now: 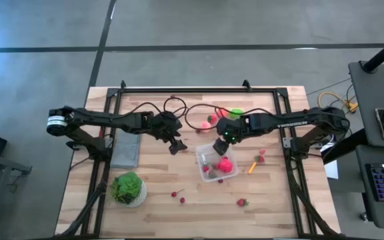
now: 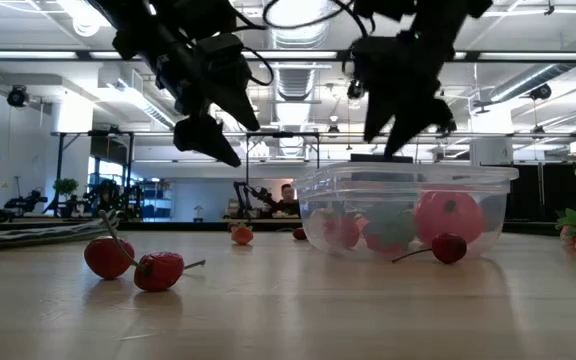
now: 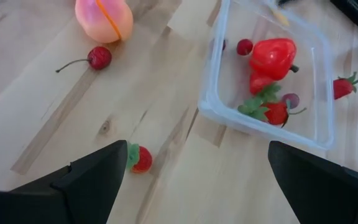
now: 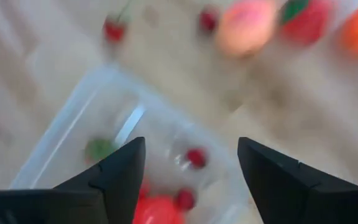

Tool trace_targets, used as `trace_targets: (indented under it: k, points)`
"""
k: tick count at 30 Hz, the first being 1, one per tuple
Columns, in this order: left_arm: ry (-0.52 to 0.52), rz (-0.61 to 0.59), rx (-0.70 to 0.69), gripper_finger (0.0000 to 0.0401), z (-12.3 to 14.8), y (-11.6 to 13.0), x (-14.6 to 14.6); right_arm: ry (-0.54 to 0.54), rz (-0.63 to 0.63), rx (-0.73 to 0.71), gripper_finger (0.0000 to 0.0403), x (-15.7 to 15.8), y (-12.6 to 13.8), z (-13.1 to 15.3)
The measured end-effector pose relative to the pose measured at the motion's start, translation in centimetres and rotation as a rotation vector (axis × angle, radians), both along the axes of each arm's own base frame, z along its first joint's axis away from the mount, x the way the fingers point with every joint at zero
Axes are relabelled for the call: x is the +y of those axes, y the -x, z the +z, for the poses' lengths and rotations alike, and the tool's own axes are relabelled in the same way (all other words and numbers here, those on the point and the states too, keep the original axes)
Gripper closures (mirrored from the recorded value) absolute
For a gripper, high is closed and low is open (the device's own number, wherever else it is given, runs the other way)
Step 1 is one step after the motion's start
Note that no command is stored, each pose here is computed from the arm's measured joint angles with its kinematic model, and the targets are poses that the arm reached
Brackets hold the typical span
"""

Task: Pick and placing Produce into tupperware
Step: Put the strawberry into the transparent bin

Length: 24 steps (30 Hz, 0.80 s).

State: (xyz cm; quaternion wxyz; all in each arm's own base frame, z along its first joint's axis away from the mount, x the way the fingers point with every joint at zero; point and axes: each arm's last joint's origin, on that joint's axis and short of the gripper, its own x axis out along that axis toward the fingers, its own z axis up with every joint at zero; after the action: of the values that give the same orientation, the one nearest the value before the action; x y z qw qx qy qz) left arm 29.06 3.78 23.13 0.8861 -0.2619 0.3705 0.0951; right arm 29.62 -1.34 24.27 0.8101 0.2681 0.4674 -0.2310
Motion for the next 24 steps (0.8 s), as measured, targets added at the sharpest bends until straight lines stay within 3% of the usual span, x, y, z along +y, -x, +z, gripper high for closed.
trace_targets:
  k: [4,8,11,17,24]
  points:
    - [-0.065,-0.070,0.016,0.0026,-0.1,0.2,0.0,0.166,-0.068,-0.023,0.0138,-0.5,0.3,3.3]
    - [-0.279,-0.263,0.016,0.0026,0.0,0.3,0.2,0.269,-0.054,-0.046,0.0130,-0.8,0.8,6.6]
    - [-0.393,-0.317,0.026,0.0026,-0.1,0.2,0.4,0.312,-0.073,-0.043,0.0129,-1.4,1.4,8.6]
    - [-0.346,-0.273,0.118,0.0026,-2.1,-0.4,0.6,0.391,-0.230,0.047,0.0134,-2.4,3.3,11.3]
    - [-0.443,-0.486,0.210,0.0051,-4.9,-1.3,-0.3,0.420,-0.271,0.110,0.0141,-2.7,5.3,12.1]
